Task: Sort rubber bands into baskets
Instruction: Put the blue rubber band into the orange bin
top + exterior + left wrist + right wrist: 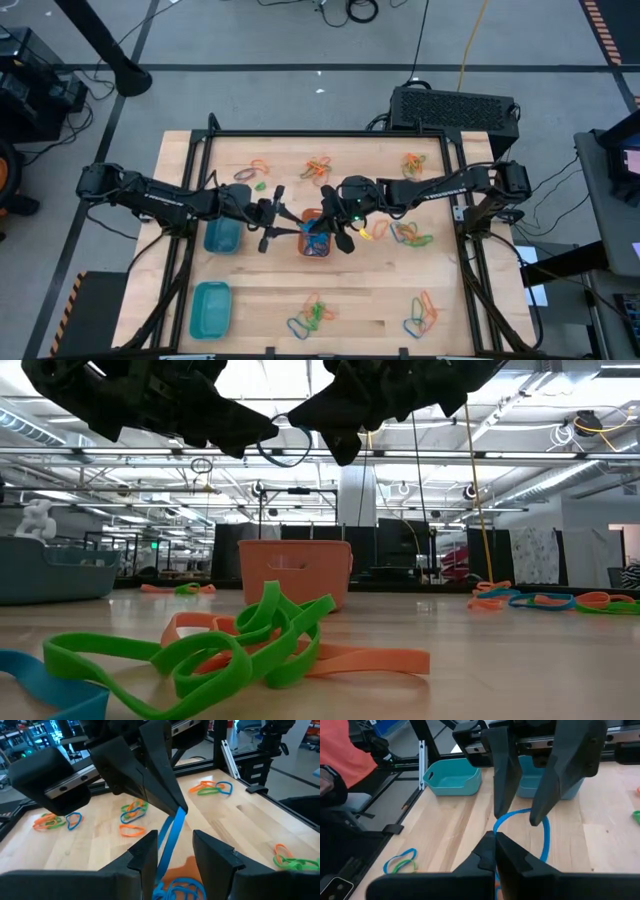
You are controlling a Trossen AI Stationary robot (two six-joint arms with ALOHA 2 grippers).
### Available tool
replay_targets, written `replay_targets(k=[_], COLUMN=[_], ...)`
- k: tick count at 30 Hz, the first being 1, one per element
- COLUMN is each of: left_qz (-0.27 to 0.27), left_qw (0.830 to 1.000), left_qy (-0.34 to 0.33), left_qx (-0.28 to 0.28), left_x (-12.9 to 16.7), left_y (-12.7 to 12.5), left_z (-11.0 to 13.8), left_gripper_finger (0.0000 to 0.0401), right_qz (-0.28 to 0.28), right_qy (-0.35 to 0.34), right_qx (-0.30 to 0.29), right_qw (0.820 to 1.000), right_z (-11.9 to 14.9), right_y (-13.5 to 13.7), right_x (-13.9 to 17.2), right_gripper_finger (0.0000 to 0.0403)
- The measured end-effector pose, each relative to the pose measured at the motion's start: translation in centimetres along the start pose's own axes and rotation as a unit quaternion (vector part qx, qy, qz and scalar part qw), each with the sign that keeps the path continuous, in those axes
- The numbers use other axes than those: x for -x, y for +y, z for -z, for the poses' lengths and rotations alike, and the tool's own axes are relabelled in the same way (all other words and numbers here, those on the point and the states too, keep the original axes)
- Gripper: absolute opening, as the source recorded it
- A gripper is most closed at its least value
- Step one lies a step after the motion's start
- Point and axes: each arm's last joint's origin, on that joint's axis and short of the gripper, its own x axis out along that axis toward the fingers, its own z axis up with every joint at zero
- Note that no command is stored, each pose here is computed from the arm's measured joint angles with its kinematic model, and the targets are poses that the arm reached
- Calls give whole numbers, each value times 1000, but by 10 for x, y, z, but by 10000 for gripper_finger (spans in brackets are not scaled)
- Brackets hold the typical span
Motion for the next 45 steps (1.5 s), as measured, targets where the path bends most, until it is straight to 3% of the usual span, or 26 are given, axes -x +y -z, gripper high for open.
replay_targets(k=[9, 14, 19, 25, 33, 39, 45], left_qz=[0, 0, 0, 6, 10, 16, 19], left_qw=[1000, 1000, 1000, 1000, 1000, 998, 995], left_qy=[0, 0, 0, 0, 10, 47, 74], left_qx=[1, 7, 13, 13, 21, 38, 57], left_x=[0, 0, 0, 0, -8, -31, -54], left_y=[0, 0, 0, 0, -1, 1, 4], left_z=[0, 0, 0, 0, 8, 27, 39], left_gripper_finger=[10, 6, 4, 3, 3, 2, 2], right_qz=[2, 28, 40, 70, 139, 253, 292], right_qy=[0, 0, 11, 116, 255, 306, 349], right_qx=[0, -8, -14, -2, -79, -78, -69], right_qw=[1000, 1000, 999, 991, 954, 914, 888], right_z=[0, 0, -1, 8, 26, 41, 76], right_y=[0, -3, -10, -21, -33, -45, -60], right_x=[0, 1, 9, 41, 83, 97, 104], right_gripper_finger=[0, 13, 63, 127, 155, 155, 155])
